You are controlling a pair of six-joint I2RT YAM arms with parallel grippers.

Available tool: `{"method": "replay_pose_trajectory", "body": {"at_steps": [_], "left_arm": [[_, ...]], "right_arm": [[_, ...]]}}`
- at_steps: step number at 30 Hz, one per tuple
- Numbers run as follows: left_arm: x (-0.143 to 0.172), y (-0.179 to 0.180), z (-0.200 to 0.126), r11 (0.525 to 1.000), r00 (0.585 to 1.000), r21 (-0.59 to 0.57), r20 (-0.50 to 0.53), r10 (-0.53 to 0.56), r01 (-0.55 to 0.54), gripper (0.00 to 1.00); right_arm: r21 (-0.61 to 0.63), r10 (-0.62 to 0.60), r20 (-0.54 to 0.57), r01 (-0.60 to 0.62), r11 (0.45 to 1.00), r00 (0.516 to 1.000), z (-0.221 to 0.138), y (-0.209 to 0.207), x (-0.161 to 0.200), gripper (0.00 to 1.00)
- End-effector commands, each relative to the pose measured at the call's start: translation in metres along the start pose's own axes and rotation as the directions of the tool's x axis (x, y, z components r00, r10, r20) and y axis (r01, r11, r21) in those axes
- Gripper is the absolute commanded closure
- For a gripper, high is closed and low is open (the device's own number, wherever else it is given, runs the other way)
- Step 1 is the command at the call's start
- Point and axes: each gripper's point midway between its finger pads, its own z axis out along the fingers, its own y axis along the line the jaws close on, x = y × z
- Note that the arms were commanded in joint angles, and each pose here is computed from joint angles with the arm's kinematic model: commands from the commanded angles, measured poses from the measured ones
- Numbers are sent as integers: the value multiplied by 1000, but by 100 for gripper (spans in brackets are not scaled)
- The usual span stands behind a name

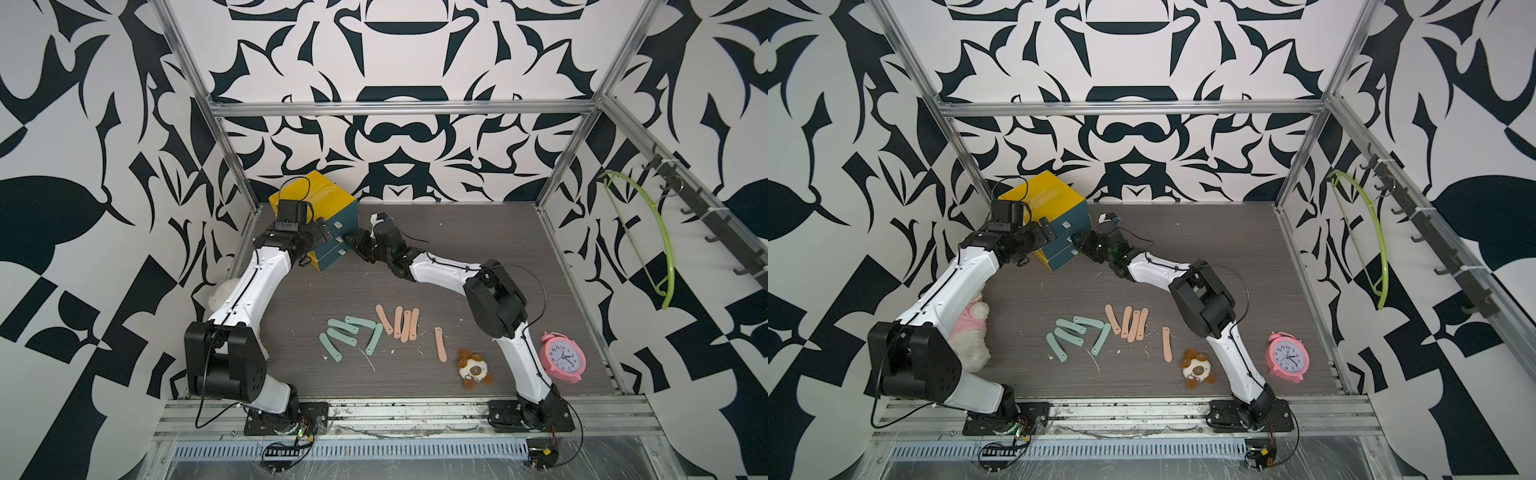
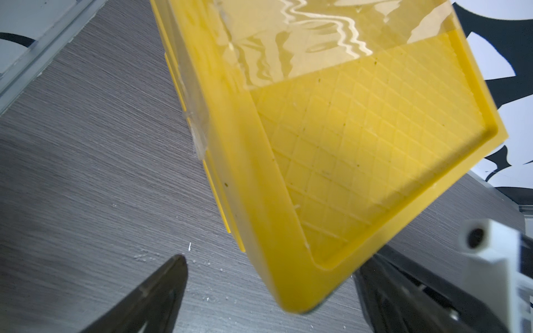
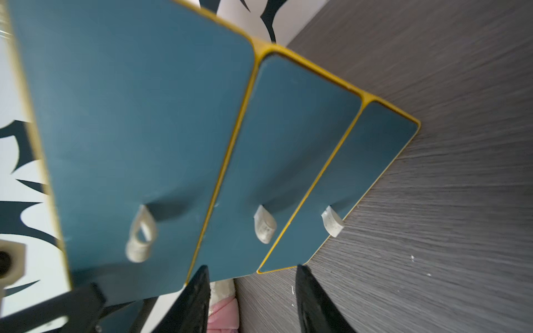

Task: Place the fruit knives into the drawer by color
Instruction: Close the drawer in the storage box, then open the drawer in the storage box.

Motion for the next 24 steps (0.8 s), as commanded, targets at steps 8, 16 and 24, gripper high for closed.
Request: {"method": "replay_pose_trajectory", "body": {"at_steps": [8, 16, 24], "left_arm": [[5, 4, -1, 1000, 1000, -9, -20, -6, 6, 1], [8, 4, -1, 1000, 1000, -2, -29, -4, 4, 1], [12, 5, 0, 1000, 999, 0, -38, -2, 2, 1]], "right_arm": [[-128, 41, 31, -37, 991, 999, 11, 38, -13, 48], [-139, 59, 45, -52, 989, 997, 21, 34, -15, 48], [-155, 67, 54, -58, 986, 996, 28, 35, -19, 70]]}}
